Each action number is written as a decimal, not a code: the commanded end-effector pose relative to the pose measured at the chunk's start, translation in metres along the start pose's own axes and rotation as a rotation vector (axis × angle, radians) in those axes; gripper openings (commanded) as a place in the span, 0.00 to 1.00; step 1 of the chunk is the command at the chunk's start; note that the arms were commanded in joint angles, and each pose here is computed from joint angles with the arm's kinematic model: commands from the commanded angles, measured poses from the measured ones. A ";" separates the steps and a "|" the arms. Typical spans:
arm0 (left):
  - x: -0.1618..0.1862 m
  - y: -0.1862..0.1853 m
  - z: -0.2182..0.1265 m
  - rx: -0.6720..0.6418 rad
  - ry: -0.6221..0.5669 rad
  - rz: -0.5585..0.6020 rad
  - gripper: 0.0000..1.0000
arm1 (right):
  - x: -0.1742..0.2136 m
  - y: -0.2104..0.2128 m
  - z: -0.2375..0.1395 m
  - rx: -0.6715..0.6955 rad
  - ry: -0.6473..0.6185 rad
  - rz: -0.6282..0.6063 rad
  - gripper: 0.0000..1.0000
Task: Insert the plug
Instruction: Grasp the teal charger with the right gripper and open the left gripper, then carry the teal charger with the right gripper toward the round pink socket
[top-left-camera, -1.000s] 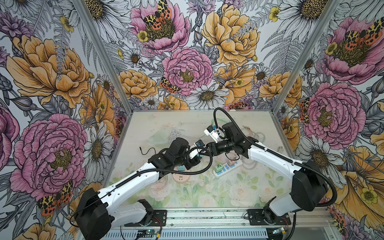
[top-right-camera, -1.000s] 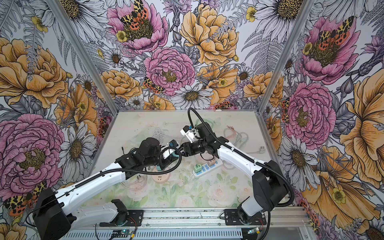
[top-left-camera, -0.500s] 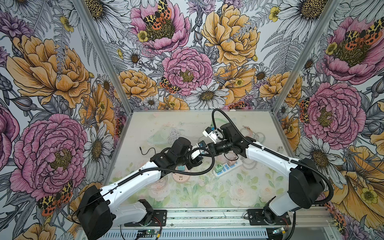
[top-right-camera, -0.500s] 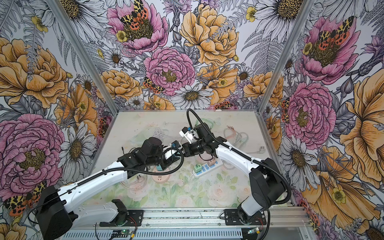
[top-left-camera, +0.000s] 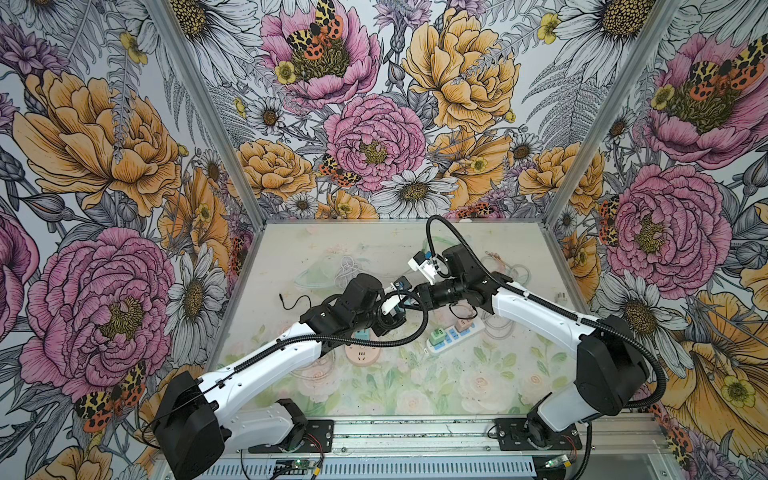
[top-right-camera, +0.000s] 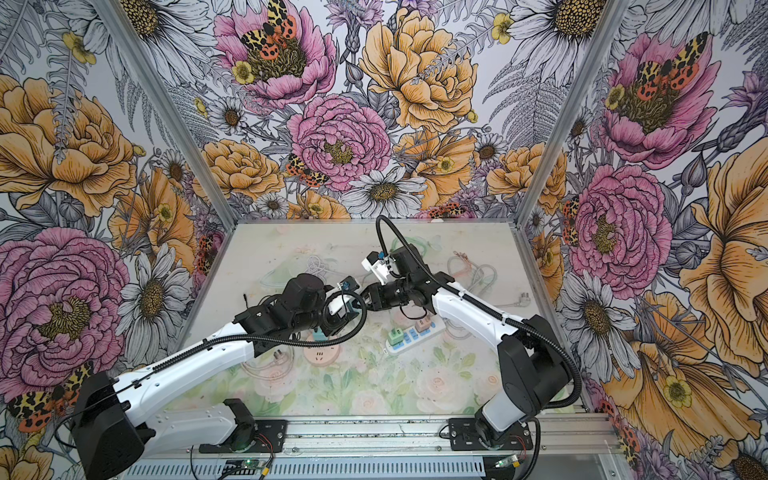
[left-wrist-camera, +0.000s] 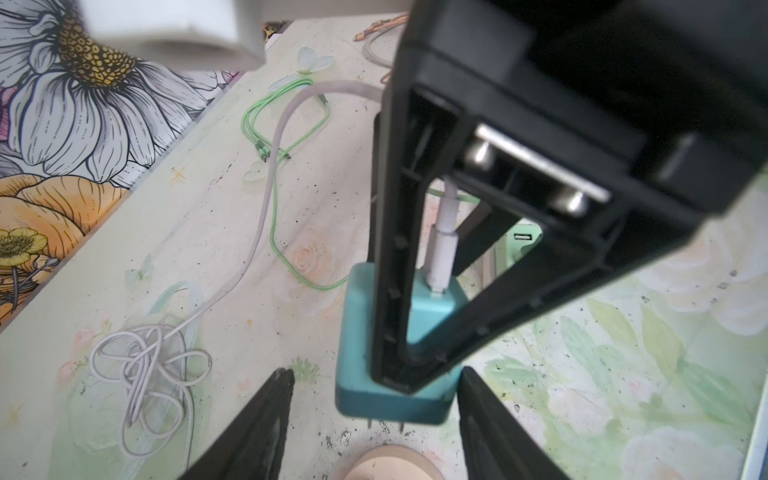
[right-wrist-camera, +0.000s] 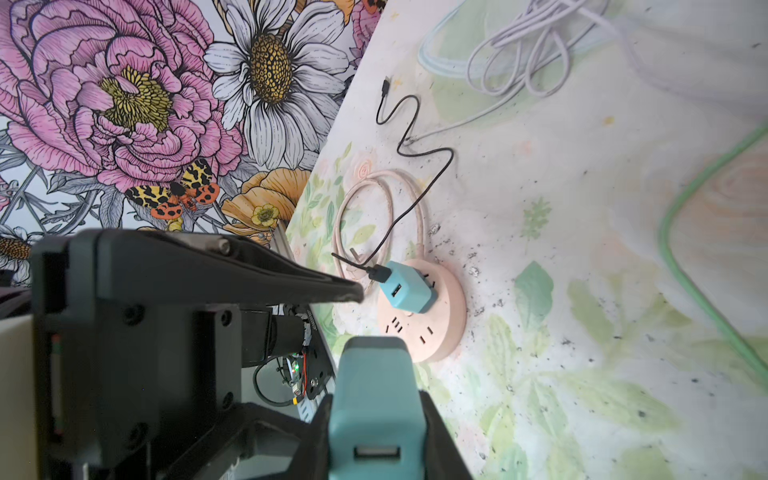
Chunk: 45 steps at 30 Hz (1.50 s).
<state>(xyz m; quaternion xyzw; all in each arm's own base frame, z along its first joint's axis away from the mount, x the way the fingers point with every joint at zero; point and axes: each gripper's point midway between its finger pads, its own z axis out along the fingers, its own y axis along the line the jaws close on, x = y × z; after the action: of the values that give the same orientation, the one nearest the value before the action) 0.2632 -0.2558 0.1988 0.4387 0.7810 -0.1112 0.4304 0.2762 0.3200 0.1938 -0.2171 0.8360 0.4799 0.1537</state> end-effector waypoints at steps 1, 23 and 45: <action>0.002 0.011 -0.013 -0.072 -0.005 -0.102 0.65 | -0.018 0.000 -0.018 0.055 -0.073 -0.050 0.00; 0.078 0.114 -0.057 -0.394 -0.011 -0.757 0.63 | 0.011 0.012 -0.038 0.249 0.047 -0.231 0.00; 0.117 0.117 -0.016 -0.357 0.125 -0.951 0.57 | 0.037 0.062 0.003 0.326 0.153 -0.638 0.00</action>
<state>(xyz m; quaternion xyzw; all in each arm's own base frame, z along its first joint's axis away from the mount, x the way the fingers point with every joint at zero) 0.3150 -0.1059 0.1452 -0.0298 0.9262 -0.1144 0.3579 0.2051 0.3356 0.2104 -0.4588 0.8128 0.2699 0.2368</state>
